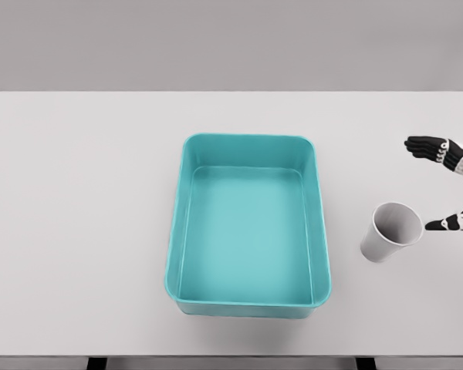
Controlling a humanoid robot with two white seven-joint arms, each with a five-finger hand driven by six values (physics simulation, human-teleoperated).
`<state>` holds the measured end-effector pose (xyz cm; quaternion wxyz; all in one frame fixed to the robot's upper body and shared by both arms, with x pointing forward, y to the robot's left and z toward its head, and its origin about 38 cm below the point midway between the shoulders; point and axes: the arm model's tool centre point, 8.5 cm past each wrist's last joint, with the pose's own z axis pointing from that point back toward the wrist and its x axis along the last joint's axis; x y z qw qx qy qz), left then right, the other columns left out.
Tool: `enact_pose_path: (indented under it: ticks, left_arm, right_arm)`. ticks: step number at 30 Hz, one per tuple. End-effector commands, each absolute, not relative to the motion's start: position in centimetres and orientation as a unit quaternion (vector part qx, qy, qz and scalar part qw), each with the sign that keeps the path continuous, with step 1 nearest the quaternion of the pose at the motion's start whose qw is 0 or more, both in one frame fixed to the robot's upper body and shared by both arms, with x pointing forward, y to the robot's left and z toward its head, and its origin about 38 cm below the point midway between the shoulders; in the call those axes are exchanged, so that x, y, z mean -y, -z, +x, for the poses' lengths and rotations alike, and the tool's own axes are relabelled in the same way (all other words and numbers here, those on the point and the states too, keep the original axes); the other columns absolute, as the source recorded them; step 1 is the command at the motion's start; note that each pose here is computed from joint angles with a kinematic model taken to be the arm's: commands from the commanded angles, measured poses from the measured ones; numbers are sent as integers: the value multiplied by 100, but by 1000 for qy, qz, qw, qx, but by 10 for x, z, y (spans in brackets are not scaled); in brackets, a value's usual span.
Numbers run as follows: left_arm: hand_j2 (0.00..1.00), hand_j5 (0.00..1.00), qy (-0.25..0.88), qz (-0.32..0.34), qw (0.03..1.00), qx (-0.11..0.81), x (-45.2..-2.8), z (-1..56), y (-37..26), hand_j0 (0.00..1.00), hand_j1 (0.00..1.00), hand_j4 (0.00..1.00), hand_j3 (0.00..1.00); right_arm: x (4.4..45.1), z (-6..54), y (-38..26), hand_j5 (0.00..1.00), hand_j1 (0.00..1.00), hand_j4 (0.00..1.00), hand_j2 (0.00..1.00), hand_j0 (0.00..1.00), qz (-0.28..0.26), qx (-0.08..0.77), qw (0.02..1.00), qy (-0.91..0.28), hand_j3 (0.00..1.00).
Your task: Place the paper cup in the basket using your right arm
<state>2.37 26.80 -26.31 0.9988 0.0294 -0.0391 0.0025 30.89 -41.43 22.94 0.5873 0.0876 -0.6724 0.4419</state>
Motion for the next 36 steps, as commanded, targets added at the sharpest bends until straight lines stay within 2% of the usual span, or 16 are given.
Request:
enact_pose_path:
  ticks: [1, 24, 36]
  left_arm:
    - [100, 100, -2, 29, 999, 39, -268, 24, 263, 100, 100, 100, 100]
    - [100, 100, -2, 29, 999, 39, -268, 24, 263, 100, 100, 100, 100]
    - [100, 100, -2, 29, 999, 39, -268, 24, 263, 100, 100, 100, 100]
  right_arm:
    - [415, 308, -234, 100, 100, 100, 100, 100, 87, 676, 576, -451, 100]
    - [427, 292, -149, 100, 100, 100, 100, 100, 120, 641, 651, -389, 100]
    - [422, 295, -157, 100, 100, 100, 100, 100, 118, 659, 627, -399, 100]
